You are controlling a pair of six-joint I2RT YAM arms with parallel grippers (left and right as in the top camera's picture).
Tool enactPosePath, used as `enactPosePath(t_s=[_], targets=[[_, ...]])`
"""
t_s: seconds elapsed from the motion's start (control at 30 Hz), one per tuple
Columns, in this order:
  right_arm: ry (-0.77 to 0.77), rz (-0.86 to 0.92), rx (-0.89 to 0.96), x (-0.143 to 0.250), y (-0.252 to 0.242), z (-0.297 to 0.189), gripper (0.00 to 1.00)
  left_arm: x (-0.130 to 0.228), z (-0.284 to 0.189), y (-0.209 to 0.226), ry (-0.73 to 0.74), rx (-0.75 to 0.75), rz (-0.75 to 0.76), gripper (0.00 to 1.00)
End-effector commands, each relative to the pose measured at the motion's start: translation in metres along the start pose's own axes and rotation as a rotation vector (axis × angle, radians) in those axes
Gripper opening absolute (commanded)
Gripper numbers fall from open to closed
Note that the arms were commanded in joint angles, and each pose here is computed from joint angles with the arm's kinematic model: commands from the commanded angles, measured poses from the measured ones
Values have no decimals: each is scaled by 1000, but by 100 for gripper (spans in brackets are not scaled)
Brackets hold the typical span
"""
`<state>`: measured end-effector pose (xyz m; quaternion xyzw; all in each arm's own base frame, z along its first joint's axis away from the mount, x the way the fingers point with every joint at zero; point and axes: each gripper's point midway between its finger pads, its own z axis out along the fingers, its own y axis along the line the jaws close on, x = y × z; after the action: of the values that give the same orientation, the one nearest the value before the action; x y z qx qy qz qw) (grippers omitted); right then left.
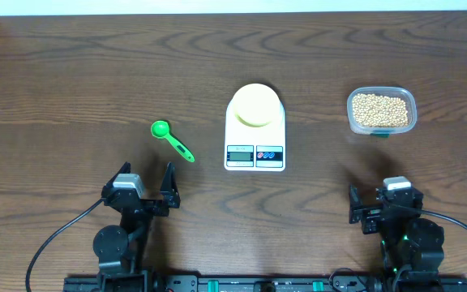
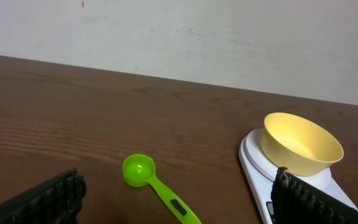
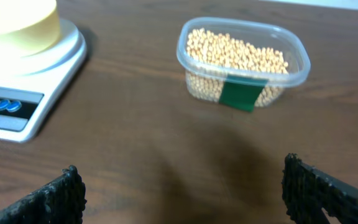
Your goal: Scoop item into bowl and weigh 50g on scale
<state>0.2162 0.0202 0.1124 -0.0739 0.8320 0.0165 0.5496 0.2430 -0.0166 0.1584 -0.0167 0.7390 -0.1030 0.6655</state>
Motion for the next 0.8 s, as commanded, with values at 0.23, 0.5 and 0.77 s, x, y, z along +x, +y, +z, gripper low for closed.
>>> enactPosePath(t_s=[0.23, 0.5, 0.77], targets=[[-159, 16, -203, -38, 33, -7, 99, 0, -2, -17, 13, 98, 5, 98], [-427, -77, -111, -118, 19, -40, 99, -85, -18, -12, -61, -22, 63, 98], [-507, -6, -9, -212, -7, -66, 99, -188, 34, -12, 111, -65, 93, 98]])
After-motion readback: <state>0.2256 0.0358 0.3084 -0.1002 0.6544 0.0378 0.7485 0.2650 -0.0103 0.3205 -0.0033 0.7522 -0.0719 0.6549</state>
